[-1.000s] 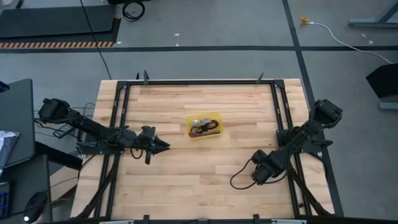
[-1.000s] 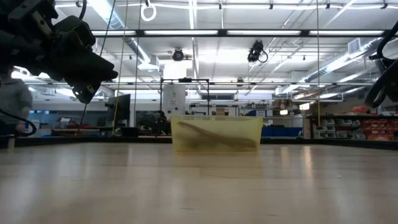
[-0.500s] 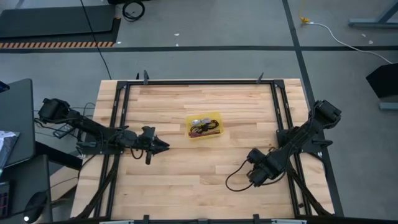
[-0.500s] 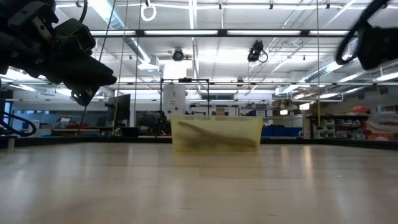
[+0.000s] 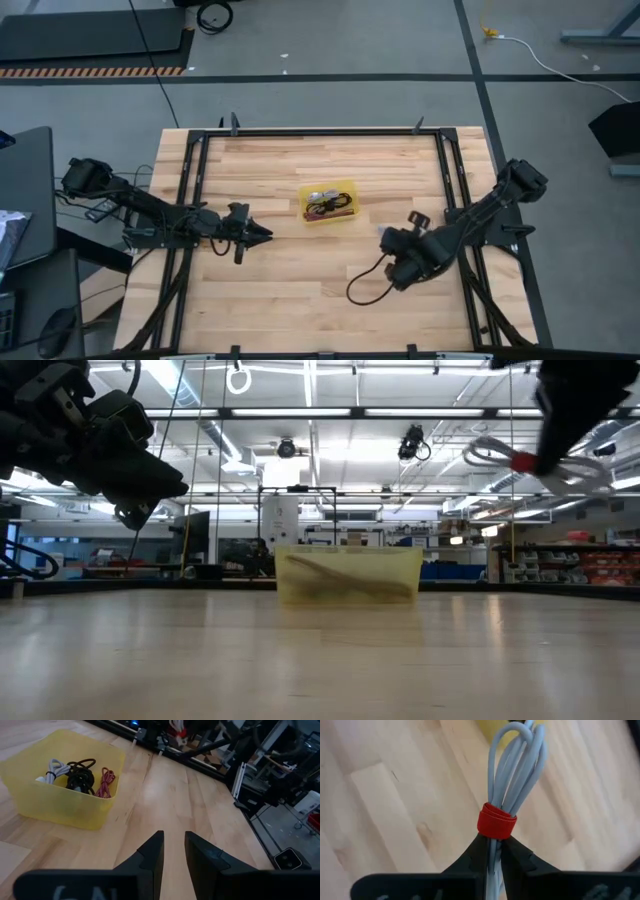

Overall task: Pick and place USB-C Cables
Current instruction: Put the white cable charger into the yellow bin

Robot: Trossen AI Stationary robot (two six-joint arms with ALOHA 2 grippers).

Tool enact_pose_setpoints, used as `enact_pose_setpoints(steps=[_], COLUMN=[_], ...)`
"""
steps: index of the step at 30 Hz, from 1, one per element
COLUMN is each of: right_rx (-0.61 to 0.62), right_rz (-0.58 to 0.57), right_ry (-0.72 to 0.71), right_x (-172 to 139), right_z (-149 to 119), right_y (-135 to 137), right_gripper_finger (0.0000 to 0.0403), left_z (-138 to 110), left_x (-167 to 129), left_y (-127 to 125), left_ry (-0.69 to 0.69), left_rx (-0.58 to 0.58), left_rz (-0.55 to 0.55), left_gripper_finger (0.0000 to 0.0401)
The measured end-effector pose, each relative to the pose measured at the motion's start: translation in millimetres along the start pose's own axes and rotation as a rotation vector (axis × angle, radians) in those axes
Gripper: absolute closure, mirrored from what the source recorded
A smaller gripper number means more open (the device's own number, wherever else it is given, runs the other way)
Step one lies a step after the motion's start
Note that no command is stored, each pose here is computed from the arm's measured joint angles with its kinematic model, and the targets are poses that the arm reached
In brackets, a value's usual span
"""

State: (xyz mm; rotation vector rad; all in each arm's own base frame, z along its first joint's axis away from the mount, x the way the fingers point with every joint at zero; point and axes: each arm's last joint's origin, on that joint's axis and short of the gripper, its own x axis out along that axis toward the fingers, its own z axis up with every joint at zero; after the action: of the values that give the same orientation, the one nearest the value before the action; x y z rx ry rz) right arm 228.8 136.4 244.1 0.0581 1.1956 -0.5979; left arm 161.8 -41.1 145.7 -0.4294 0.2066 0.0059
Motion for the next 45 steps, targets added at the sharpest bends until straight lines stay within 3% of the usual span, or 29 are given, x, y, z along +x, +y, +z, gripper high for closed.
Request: enact_pose_setpoints(steps=[11, 20, 32, 37, 45], right_rx=[-0.216, -0.47, -0.572, -0.667, -0.775], right_rz=[0.051, 0.056, 0.109, 0.155, 0.131], right_ry=[-0.102, -0.222, -0.4, -0.32, -0.209], right_x=[13.1, 33.5, 50.4, 79.6, 121.6], right_z=[66.8, 109.5, 150.4, 153.4, 151.8], right_y=[-24.5, -48.8, -73.4, -66.3, -48.8], right_gripper_finger=[0.0368, 0.0368, 0.0368, 0.0368, 0.0367], left_z=[0.5, 0.4, 0.4, 0.5, -1.6], left_x=[0.0, 0.0, 0.0, 0.0, -0.2], left_y=[0.5, 0.4, 0.4, 0.3, 0.0], left_ry=[-0.012, -0.012, -0.012, -0.013, 0.007], left_rx=[-0.001, 0.0, -0.001, -0.007, -0.016], left_rz=[0.018, 0.018, 0.018, 0.017, 0.02], left_gripper_finger=[0.0316, 0.0316, 0.0316, 0.0316, 0.0316])
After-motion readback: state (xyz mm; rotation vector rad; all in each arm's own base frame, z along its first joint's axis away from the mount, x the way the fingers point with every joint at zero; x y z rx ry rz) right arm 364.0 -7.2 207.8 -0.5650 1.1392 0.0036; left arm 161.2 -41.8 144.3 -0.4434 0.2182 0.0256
